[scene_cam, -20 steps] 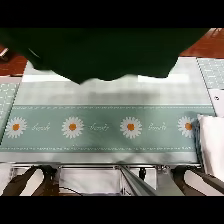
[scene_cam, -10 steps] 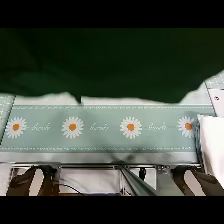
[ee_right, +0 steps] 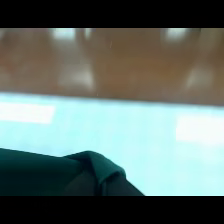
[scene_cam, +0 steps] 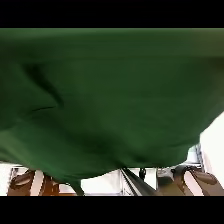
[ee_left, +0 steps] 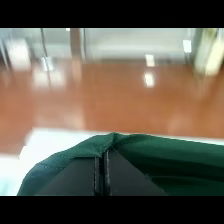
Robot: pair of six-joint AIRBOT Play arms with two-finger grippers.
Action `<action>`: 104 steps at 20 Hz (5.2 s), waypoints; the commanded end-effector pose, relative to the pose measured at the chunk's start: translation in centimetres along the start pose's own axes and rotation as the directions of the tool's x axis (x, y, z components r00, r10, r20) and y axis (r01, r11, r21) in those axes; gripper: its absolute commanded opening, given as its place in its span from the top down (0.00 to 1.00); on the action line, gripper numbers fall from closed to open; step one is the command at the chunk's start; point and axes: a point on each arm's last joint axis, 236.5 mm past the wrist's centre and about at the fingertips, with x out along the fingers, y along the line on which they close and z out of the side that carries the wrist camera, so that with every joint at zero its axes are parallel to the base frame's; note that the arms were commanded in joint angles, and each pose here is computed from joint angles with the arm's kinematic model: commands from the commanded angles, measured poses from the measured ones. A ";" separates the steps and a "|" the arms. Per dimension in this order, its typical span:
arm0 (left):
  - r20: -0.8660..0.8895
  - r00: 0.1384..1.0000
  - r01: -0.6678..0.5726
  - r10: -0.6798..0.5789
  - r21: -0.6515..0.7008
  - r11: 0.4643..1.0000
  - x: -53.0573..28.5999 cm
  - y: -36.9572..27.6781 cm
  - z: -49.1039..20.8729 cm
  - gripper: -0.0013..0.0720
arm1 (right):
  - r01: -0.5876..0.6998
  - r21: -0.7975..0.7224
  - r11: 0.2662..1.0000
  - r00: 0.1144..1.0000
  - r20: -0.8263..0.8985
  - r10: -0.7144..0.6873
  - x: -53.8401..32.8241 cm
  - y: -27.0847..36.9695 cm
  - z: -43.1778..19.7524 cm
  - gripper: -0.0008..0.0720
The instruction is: Fold the shirts.
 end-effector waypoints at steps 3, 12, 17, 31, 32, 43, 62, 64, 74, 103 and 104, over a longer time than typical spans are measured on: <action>-0.180 0.955 0.176 -0.235 -0.295 0.939 11.3 -1.2 -9.1 0.96 | -0.033 0.119 0.992 0.976 -0.212 0.058 11.5 -3.4 -6.7 0.96; -0.337 0.909 0.078 -0.244 -0.440 0.895 32.4 -2.4 -21.5 0.96 | -0.039 0.370 0.928 0.930 -0.327 0.170 34.2 -10.2 -12.8 0.96; -0.438 0.862 -0.024 -0.256 -0.539 0.842 39.2 -3.7 -28.0 0.96 | -0.007 0.465 0.885 0.890 -0.400 0.217 43.1 -12.9 -15.9 0.96; -0.770 0.485 0.072 -0.415 -0.438 0.896 32.5 -4.3 -35.1 0.96 | -0.028 0.458 0.889 0.649 -0.668 0.364 39.1 -13.3 -22.5 0.96; -0.803 0.452 0.066 -0.389 -0.404 0.912 31.8 -3.9 -36.5 0.96 | -0.009 0.446 0.895 0.623 -0.697 0.354 38.8 -13.4 -23.7 0.96; -0.888 0.246 0.029 -0.388 -0.393 0.919 28.3 -2.0 -39.8 0.29 | 0.140 0.439 0.888 0.528 -0.792 0.308 37.1 -14.8 -29.5 0.43; -0.724 0.459 -0.273 -0.515 -0.667 0.693 10.2 -1.8 -48.3 0.29 | 0.162 0.660 0.734 0.780 -0.541 0.314 22.6 -7.3 -36.1 0.43; -0.745 0.448 -0.259 -0.494 -0.638 0.726 10.3 -2.5 -49.4 0.29 | 0.100 0.680 0.727 0.780 -0.507 0.367 22.6 -6.1 -35.3 0.43; -0.742 0.418 -0.170 -0.525 -0.631 0.756 11.4 -5.5 -49.1 0.96 | 0.454 0.508 0.732 0.638 -0.759 0.131 16.7 -15.1 -40.7 0.43; -0.601 0.608 0.077 -0.519 -0.606 0.792 34.4 -5.8 -32.8 0.96 | 0.017 0.613 0.790 0.811 -0.471 0.348 36.9 -11.6 -24.0 0.96; -0.605 0.597 0.071 -0.528 -0.615 0.785 35.8 -6.1 -33.2 0.96 | 0.014 0.627 0.779 0.812 -0.461 0.357 38.1 -12.0 -23.7 0.96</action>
